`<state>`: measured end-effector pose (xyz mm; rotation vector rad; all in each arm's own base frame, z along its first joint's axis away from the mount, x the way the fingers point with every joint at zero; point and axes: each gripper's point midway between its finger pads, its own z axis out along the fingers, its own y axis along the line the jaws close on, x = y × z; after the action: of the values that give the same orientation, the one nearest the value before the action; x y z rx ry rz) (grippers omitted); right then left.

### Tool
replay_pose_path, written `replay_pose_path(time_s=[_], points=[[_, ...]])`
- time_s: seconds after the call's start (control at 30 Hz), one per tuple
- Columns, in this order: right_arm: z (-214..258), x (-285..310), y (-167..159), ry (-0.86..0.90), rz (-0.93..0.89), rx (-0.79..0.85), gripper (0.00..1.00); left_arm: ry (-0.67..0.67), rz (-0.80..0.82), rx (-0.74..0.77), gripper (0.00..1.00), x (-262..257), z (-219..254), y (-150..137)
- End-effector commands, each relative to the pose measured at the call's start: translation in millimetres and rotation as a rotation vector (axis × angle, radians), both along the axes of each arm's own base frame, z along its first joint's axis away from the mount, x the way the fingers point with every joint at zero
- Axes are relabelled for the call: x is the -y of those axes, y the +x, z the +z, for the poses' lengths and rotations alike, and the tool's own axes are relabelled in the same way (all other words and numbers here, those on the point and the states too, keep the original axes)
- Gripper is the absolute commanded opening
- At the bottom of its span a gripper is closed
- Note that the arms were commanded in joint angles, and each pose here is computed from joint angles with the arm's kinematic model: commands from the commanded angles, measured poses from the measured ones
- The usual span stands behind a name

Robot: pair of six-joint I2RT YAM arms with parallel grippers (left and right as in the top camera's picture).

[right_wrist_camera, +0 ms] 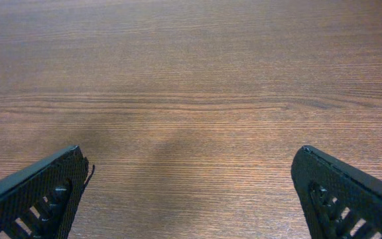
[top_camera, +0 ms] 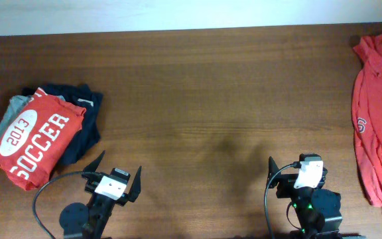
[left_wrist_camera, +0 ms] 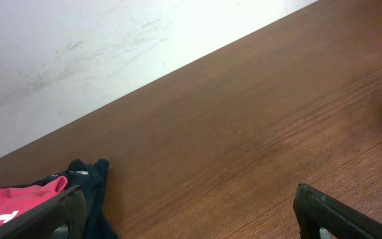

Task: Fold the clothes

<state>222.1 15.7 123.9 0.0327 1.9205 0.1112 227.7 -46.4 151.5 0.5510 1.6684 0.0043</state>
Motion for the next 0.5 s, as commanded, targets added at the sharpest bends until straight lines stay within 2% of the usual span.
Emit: replay_pose_path(time_s=[0.0, 0.3, 0.47], points=[[-2.4, 0.5, -0.5, -0.004, 0.001, -0.002, 0.99, 0.010, -0.011, 0.003, 0.99, 1.8, -2.1, -0.4], [-2.3, 0.5, -0.5, -0.011, 0.004, -0.002, 0.98, 0.010, -0.011, 0.002, 0.99, 1.8, -2.1, -0.4], [-2.2, 2.2, -0.3, -0.094, 0.023, 0.004, 0.98, 0.009, -0.014, 0.007, 0.99, 2.3, -1.1, -0.4]])
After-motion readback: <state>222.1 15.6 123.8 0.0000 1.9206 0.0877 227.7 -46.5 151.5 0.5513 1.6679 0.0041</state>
